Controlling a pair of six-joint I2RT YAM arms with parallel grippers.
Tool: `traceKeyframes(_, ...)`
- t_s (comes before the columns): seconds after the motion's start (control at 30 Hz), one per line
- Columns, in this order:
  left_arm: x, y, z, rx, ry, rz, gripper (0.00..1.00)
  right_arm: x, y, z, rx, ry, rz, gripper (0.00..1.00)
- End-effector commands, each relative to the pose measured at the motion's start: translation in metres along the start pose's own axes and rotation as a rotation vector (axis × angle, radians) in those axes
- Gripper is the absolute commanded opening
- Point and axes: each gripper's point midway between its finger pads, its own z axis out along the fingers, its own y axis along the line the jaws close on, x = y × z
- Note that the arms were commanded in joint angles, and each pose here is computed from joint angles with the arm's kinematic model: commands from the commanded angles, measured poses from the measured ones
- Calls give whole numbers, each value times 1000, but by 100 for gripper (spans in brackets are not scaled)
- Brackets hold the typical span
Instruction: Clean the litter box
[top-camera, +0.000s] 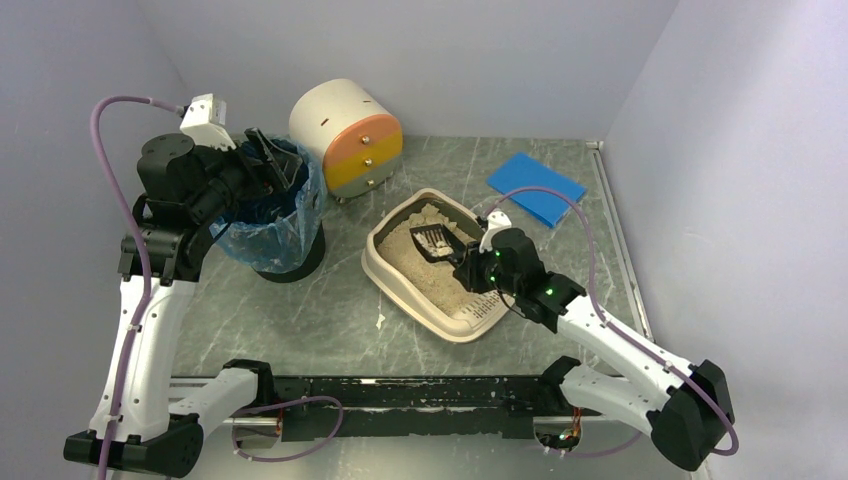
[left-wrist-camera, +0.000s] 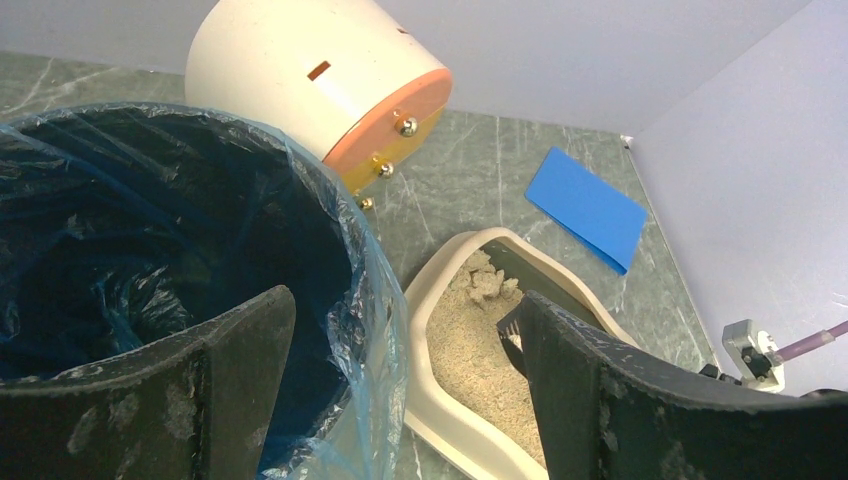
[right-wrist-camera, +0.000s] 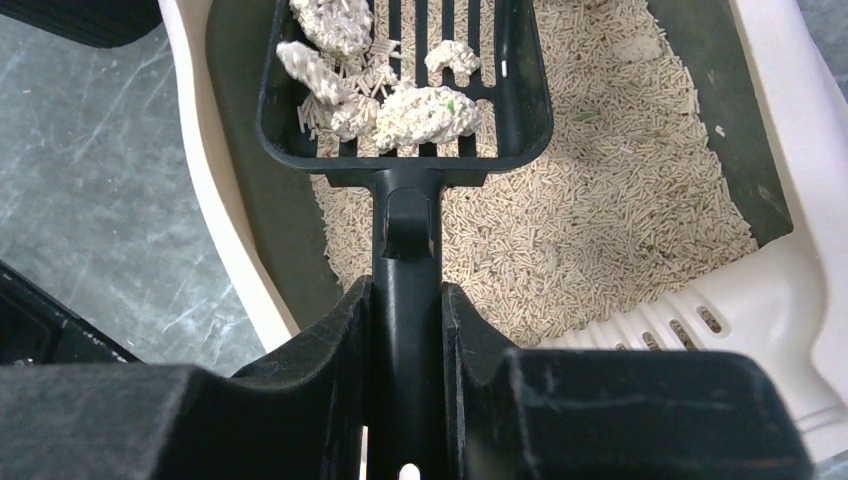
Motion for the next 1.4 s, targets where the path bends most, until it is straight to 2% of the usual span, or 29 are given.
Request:
traceKeyframes(0.0, 0, -7, -4, 29, -3, 2, 87, -22, -2, 0, 3, -79, -83, 0)
traceKeyframes(0.3, 7, -5, -2, 32, 7, 1, 86, -71, -5, -21, 1, -421, -522, 0)
traceKeyframes(0.5, 6, -5, -1, 30, 12, 1, 87, -63, -13, -11, 57, -356, -614, 0)
traceKeyframes(0.63, 6, -5, -1, 28, 7, -1, 87, -54, -5, -9, 51, -352, -637, 0)
traceKeyframes(0.73, 9, -4, 0, 26, 17, -3, 86, -53, -16, -12, 131, -345, -611, 0)
traceKeyframes(0.83, 9, -4, 0, 29, 15, -6, 86, -50, 3, -10, 41, -351, -615, 0)
traceKeyframes(0.9, 10, -4, 1, 29, 17, -9, 86, -45, 0, -7, 101, -310, -614, 0)
traceKeyframes(0.93, 9, -4, 1, 31, 18, -8, 86, -46, 1, -9, 106, -331, -590, 0)
traceKeyframes(1.0, 8, -5, 0, 31, 16, -4, 86, -44, 20, -10, -8, -383, -561, 0)
traceKeyframes(1.03, 6, -5, -1, 27, 12, -1, 86, -42, 24, -8, -28, -359, -559, 0)
traceKeyframes(1.1, 4, -3, -2, 18, 6, 4, 87, -34, 10, -3, 69, -274, -549, 0)
traceKeyframes(1.2, 3, -5, -4, 24, 6, 8, 86, -39, 11, -10, 45, -350, -552, 0)
traceKeyframes(1.23, 3, -5, -4, 22, 7, 9, 86, -36, 11, -9, 45, -327, -573, 0)
traceKeyframes(1.3, 3, -4, -5, 15, 7, 10, 87, -28, -11, -5, 171, -227, -577, 0)
traceKeyframes(1.37, 4, -5, -5, 22, 6, 7, 87, -33, -7, -9, 133, -286, -565, 0)
